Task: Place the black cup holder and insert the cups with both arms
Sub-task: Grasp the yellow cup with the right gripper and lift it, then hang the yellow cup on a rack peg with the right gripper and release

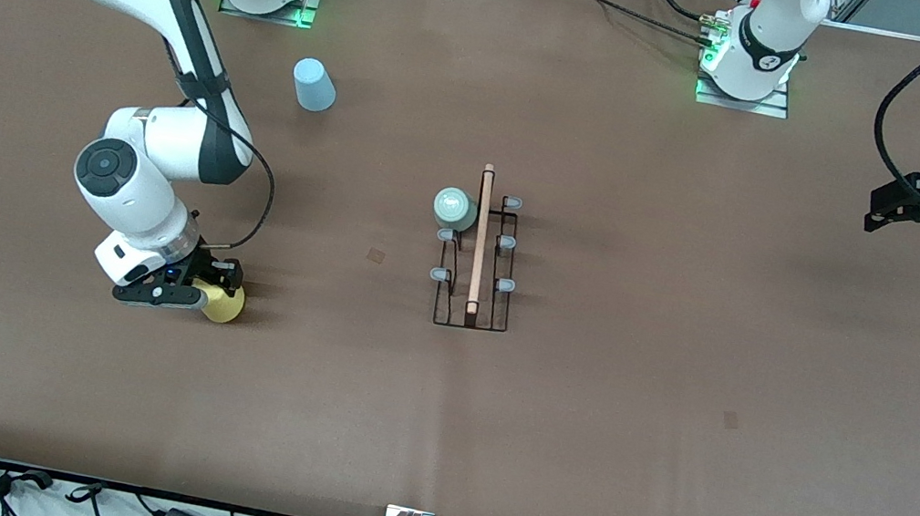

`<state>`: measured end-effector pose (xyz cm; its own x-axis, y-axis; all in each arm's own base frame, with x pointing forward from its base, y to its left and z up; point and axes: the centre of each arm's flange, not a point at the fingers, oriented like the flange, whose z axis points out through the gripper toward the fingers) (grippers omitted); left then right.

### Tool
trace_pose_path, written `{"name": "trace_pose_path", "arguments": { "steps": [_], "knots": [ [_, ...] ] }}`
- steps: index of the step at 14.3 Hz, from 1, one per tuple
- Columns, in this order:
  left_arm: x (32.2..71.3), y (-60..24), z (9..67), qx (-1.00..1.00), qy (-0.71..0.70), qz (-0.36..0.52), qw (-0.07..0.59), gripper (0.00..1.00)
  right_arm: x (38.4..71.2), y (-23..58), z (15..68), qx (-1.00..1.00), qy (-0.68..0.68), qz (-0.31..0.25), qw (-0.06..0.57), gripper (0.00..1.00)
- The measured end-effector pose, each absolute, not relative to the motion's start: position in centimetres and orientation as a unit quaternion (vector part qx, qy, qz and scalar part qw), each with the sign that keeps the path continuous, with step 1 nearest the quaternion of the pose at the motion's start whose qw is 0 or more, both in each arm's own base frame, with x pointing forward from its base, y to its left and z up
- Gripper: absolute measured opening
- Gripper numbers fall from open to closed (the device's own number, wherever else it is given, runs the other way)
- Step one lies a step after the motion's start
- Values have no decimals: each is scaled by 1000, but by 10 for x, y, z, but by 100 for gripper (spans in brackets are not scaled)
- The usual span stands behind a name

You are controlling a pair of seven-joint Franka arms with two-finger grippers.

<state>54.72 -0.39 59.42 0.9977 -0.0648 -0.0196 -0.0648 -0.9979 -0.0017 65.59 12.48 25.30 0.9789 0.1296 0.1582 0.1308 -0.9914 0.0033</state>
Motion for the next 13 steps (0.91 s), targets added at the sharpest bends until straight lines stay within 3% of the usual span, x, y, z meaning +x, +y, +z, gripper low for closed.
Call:
{"name": "trace_pose_path", "arguments": {
  "steps": [3,6,9,13],
  "knots": [
    [548,-4,598,-999,32,6,1,100,648,181,331,-996,-62,-59,8,67],
    [547,-4,599,-999,32,9,1,100,618,276,386,-997,5,-72,15,67],
    [546,-3,599,-999,32,11,1,100,584,383,383,-992,85,-91,19,67],
    [546,-2,599,-999,31,14,1,100,583,444,359,-987,126,-98,32,67]
  ]
}}
